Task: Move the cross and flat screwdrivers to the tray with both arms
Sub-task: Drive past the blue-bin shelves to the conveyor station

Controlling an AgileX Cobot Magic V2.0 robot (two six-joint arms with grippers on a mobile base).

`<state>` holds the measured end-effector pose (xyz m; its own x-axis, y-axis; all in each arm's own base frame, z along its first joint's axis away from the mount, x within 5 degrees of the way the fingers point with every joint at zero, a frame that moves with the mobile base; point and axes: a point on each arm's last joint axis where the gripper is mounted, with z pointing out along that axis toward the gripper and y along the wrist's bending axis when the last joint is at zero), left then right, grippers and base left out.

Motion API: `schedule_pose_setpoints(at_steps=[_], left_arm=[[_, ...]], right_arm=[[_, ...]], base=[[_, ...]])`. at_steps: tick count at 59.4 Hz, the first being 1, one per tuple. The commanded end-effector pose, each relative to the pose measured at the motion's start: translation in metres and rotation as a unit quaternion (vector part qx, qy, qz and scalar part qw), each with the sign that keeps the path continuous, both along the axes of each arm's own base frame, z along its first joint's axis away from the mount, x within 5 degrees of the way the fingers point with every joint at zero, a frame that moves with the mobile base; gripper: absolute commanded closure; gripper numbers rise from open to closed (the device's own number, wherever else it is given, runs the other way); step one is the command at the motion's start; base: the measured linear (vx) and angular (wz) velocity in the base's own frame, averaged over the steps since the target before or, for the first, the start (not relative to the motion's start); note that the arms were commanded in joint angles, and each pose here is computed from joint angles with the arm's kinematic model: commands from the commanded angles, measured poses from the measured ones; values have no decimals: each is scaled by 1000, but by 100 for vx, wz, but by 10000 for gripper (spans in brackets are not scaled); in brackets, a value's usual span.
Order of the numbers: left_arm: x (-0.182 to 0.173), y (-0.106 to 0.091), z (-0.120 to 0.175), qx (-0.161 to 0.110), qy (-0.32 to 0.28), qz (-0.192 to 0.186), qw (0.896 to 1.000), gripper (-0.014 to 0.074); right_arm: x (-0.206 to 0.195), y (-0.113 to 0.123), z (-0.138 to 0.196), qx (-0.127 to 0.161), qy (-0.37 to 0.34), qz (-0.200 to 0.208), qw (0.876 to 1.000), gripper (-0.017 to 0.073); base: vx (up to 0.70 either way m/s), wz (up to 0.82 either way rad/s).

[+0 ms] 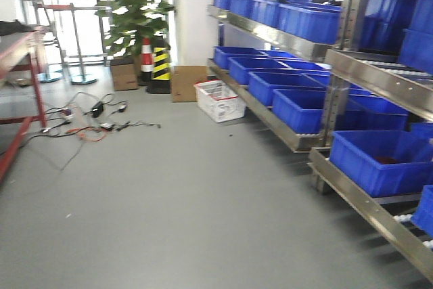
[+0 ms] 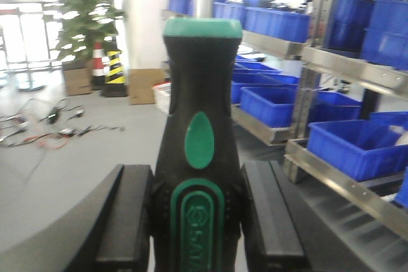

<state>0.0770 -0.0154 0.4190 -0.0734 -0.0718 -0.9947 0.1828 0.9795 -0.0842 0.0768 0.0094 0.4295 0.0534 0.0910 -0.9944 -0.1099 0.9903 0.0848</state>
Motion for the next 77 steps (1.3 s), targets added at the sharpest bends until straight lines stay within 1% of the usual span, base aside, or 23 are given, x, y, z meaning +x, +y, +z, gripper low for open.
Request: schedule_pose_setpoints(at_steps=[1, 47, 77], left_arm=[[-3, 1, 17, -15, -61, 1, 998, 594], [-3, 1, 17, -15, -61, 1, 998, 594], [-3, 1, 17, -15, -61, 1, 998, 594]], right_arm=[[-3, -2, 17, 9, -59, -10, 998, 567], [-3, -2, 17, 9, -59, -10, 998, 567], [-3, -2, 17, 9, -59, -10, 998, 567]], base=[[55, -43], [51, -57], [31, -85]])
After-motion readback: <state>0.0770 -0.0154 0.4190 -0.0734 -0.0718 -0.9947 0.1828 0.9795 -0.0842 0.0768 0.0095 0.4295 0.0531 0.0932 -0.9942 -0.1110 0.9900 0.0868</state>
